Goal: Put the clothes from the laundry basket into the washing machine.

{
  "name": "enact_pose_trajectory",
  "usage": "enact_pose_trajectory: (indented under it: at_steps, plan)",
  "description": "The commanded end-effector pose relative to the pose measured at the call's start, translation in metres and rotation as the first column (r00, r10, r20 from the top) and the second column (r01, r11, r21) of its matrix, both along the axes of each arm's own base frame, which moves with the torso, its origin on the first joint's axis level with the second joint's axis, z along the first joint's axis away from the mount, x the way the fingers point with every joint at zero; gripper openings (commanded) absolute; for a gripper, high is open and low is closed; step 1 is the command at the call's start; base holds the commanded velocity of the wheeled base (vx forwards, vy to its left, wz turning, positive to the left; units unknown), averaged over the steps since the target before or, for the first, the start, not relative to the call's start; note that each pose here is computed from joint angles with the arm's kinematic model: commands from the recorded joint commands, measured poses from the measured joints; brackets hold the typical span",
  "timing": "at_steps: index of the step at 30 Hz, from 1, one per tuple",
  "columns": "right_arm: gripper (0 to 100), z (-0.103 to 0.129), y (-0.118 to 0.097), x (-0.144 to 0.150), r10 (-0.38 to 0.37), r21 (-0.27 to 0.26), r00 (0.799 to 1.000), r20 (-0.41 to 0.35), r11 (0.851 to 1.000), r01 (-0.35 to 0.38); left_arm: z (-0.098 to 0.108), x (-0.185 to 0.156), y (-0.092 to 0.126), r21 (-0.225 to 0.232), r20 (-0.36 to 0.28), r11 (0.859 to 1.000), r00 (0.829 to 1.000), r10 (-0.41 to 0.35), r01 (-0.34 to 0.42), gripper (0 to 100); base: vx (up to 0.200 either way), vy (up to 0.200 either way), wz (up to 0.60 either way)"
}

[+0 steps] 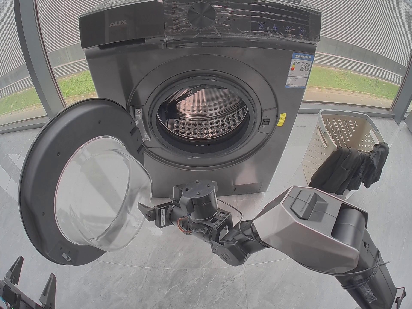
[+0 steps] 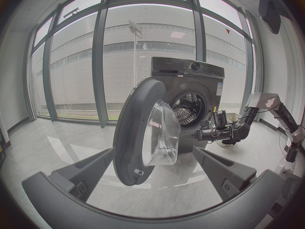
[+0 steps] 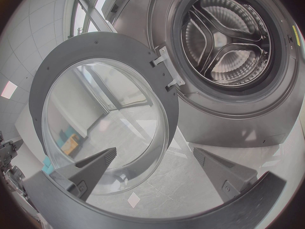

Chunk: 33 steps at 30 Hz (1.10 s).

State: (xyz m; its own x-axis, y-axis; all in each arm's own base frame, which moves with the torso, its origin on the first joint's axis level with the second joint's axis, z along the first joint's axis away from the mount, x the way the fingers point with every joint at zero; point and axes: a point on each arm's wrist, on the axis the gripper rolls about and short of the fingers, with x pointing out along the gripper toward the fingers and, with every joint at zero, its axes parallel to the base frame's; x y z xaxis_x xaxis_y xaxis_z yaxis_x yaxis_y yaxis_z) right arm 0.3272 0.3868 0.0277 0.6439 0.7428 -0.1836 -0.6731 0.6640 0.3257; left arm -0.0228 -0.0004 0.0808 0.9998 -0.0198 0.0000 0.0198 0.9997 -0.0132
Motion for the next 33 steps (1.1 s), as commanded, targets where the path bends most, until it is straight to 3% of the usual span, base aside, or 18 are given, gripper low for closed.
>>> enact_pose_trajectory:
  at_steps: [1,5,11,13,15,17,19,22,27,30,31,33]
  plan:
    - [100,0.002,-0.004,0.003,-0.015,0.006,1.000,0.002,1.000,0.015,-0.005,0.000,0.000,-0.001,0.000,1.000,1.000,0.000,0.000,100,0.000,0.000,0.00]
    - [100,0.018,-0.017,0.003,-0.053,0.010,0.999,0.008,0.999,0.053,-0.005,0.000,0.000,-0.001,0.000,1.000,1.000,0.000,0.000,100,0.000,0.000,0.00]
    - [100,0.066,-0.078,-0.007,-0.114,-0.041,0.992,0.046,0.992,0.116,-0.005,0.000,0.000,-0.001,0.000,1.000,1.000,0.000,0.000,100,0.000,0.000,0.00]
    - [100,0.082,-0.105,-0.016,-0.123,-0.083,0.983,0.134,0.987,0.135,-0.005,0.000,0.000,-0.001,0.000,1.000,1.000,0.000,0.000,100,0.000,0.000,0.00]
    - [100,0.101,-0.128,-0.031,-0.132,-0.070,0.964,0.231,0.986,0.152,-0.005,0.000,0.000,-0.001,0.000,1.000,1.000,0.000,0.000,100,0.000,0.000,0.00]
    - [100,0.108,-0.141,-0.041,-0.141,-0.061,0.956,0.257,0.985,0.162,-0.005,0.000,0.000,-0.001,0.000,1.000,1.000,0.000,0.000,100,0.000,0.000,0.00]
    - [100,0.121,-0.174,-0.057,-0.181,-0.055,0.940,0.289,0.977,0.205,-0.005,0.000,0.000,-0.002,0.000,1.000,1.000,0.000,0.000,100,0.000,0.000,0.00]
    - [100,0.132,-0.232,-0.075,-0.250,-0.107,0.906,0.340,0.947,0.302,-0.005,0.000,0.000,-0.001,0.000,1.000,1.000,0.001,-0.001,100,0.000,0.000,0.00]
    - [100,0.146,-0.306,-0.109,-0.338,-0.111,0.841,0.422,0.902,0.418,-0.005,0.000,0.000,-0.002,0.000,1.000,1.000,0.001,-0.001,100,0.000,0.000,0.00]
    - [100,0.144,-0.330,-0.129,-0.354,-0.142,0.817,0.455,0.877,0.459,-0.005,0.000,0.000,-0.002,0.000,1.000,1.000,0.001,-0.001,100,0.000,0.000,0.00]
    - [100,0.140,-0.343,-0.140,-0.366,-0.173,0.803,0.470,0.854,0.490,-0.005,0.000,0.000,-0.001,0.000,1.000,1.000,0.001,-0.001,100,0.000,0.000,0.00]
    - [100,0.136,-0.353,-0.152,-0.359,-0.211,0.790,0.497,0.833,0.511,-0.005,0.000,0.000,-0.002,0.000,1.000,1.000,0.001,-0.001,100,0.000,0.000,0.00]
